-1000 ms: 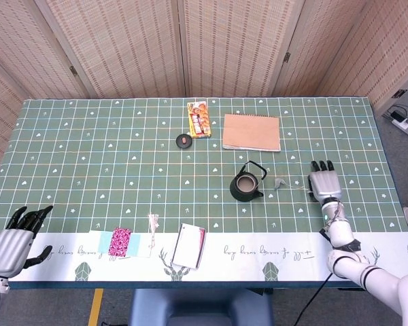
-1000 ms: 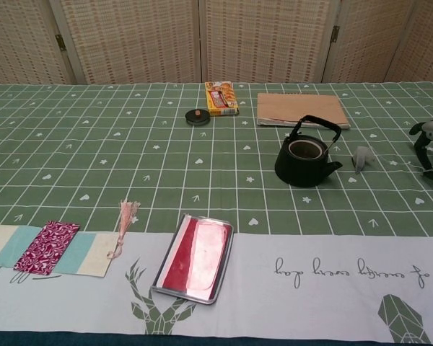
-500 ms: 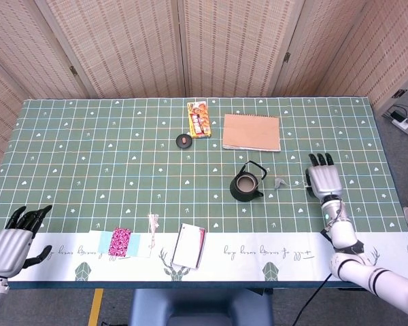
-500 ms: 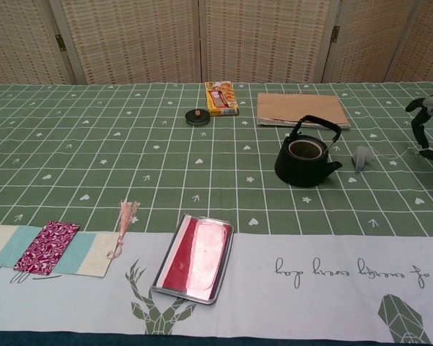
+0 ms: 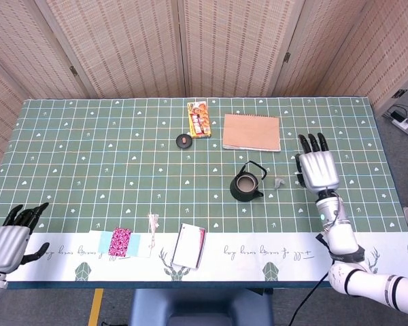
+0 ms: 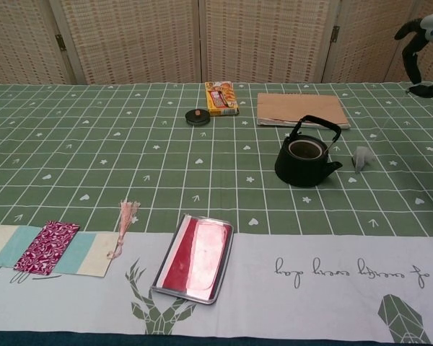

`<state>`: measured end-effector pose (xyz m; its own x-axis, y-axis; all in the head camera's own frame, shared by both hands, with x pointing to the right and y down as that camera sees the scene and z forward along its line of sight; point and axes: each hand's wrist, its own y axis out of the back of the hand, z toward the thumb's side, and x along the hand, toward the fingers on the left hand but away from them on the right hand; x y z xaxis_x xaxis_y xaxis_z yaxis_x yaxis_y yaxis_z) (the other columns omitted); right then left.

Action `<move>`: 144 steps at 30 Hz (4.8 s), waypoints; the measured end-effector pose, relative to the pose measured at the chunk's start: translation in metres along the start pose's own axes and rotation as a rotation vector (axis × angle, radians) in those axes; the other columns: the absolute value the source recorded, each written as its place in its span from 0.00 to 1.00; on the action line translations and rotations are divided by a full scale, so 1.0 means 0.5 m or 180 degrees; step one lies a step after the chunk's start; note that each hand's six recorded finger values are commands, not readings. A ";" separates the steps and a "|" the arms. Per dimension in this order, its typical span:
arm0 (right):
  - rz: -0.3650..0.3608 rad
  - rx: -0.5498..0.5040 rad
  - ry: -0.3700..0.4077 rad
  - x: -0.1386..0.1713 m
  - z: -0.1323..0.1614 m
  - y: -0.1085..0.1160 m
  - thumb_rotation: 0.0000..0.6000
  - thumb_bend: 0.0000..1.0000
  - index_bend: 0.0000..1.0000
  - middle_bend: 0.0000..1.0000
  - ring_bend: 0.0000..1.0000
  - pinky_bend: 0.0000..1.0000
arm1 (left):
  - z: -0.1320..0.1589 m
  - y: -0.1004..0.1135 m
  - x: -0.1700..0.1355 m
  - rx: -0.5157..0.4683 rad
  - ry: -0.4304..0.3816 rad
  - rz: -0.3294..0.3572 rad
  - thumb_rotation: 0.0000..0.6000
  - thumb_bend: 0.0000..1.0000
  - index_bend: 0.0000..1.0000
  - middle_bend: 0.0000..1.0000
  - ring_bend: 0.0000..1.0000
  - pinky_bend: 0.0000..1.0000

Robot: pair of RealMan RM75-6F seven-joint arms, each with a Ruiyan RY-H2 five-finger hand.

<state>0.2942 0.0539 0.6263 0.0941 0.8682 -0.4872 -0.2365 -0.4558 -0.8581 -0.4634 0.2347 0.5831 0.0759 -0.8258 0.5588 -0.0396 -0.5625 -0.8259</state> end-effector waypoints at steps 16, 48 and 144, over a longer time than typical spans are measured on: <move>-0.0227 -0.0061 0.0054 0.013 0.054 0.095 1.00 0.43 0.63 0.13 0.07 0.00 | -0.014 0.009 0.004 -0.0146 -0.0001 -0.0027 1.00 0.29 0.00 0.13 0.13 0.05; -0.0218 -0.0223 0.0207 -0.048 0.168 0.142 1.00 0.43 0.63 0.14 0.08 0.00 | -0.040 0.036 0.001 -0.0355 0.0031 0.0023 1.00 0.29 0.00 0.13 0.13 0.05; 0.0526 0.0088 0.0626 0.165 0.140 0.040 1.00 0.29 0.00 0.00 0.00 0.00 | -0.068 0.074 -0.020 -0.0527 0.0124 0.0198 1.00 0.29 0.02 0.13 0.14 0.05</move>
<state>0.2293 0.1300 0.5802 0.2375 0.7264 -0.6449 -0.2905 -0.5804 -0.7607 -0.4992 0.2207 0.5497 0.0296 -0.8584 0.5122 -0.2069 -0.5066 -0.8370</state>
